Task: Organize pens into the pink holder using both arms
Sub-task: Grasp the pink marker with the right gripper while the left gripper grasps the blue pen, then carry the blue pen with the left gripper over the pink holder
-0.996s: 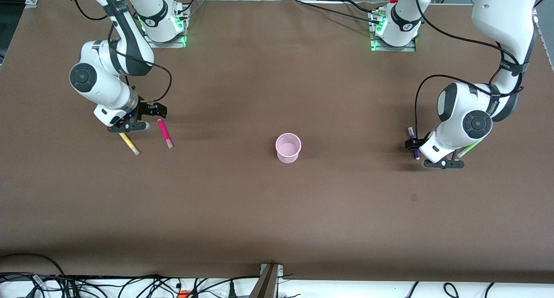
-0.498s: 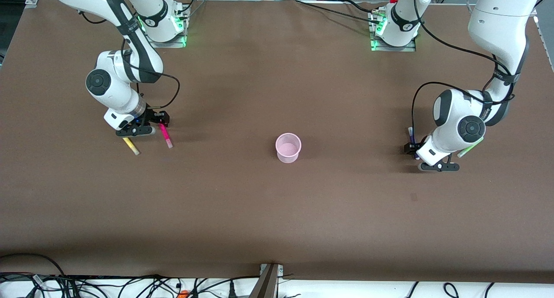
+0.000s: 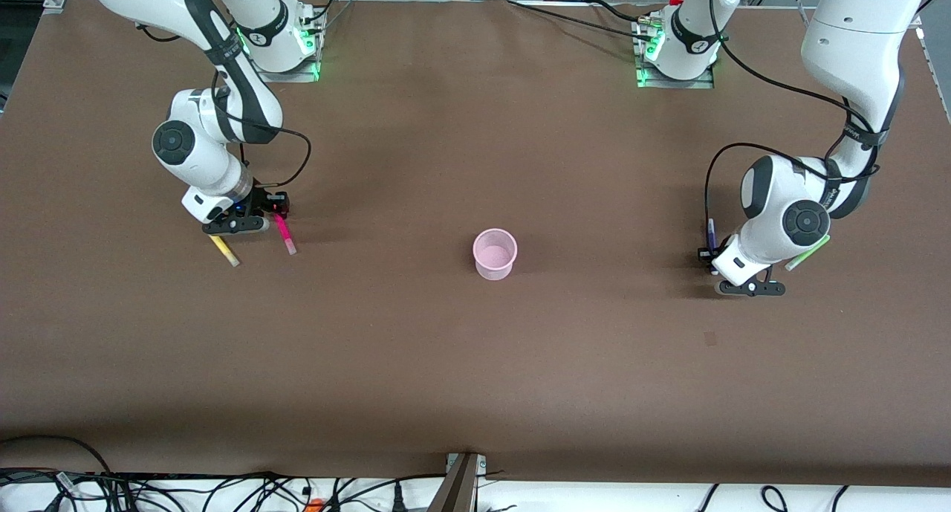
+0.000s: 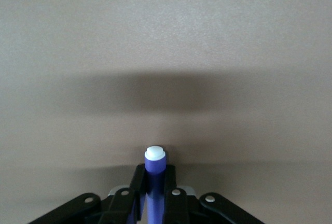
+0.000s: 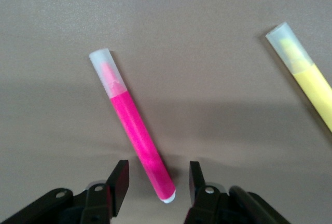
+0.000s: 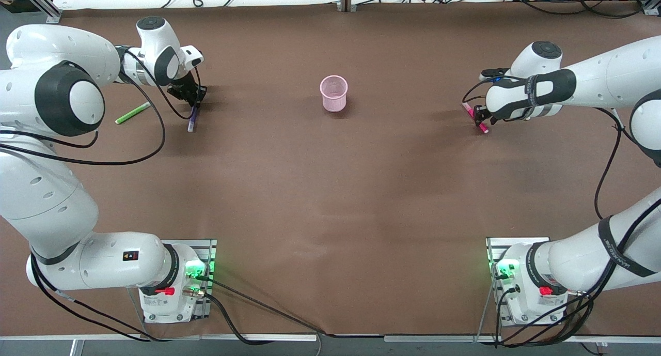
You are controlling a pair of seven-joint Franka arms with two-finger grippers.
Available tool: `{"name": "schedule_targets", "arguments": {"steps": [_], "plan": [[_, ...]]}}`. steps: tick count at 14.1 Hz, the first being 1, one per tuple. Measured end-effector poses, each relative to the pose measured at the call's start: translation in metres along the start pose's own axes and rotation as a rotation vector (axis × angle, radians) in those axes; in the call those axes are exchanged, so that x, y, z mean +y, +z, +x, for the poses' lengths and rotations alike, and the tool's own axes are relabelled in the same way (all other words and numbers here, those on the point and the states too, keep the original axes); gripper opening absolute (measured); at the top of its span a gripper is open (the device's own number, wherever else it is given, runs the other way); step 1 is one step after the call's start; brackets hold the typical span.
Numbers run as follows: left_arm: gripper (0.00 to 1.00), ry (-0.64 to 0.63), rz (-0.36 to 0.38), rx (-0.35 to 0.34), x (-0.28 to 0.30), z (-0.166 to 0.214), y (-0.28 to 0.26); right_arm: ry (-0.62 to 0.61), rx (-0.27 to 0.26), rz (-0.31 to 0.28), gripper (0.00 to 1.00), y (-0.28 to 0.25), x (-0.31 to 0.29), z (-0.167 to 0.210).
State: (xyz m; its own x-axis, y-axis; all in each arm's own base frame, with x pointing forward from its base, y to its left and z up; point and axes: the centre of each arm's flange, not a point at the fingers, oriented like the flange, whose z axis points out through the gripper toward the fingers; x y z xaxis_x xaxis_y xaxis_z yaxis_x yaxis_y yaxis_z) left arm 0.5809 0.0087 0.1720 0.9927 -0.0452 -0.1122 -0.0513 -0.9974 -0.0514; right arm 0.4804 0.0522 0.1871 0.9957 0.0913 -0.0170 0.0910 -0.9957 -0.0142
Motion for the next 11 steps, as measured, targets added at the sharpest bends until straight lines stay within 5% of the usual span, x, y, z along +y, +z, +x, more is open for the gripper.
{"name": "schedule_targets", "arguments": {"steps": [5,8,11], "plan": [[0.18,0.044,0.0,-0.006,0.008,0.004,-0.028,0.001,0.023,-0.004,0.5,0.01,0.001,0.001],[0.18,0.106,-0.011,0.004,0.05,0.006,-0.095,0.002,0.031,-0.004,0.21,0.01,0.001,0.002],[0.18,0.123,-0.114,0.036,0.105,-0.002,-0.14,0.004,0.045,-0.004,0.18,0.005,0.001,0.004]]}}
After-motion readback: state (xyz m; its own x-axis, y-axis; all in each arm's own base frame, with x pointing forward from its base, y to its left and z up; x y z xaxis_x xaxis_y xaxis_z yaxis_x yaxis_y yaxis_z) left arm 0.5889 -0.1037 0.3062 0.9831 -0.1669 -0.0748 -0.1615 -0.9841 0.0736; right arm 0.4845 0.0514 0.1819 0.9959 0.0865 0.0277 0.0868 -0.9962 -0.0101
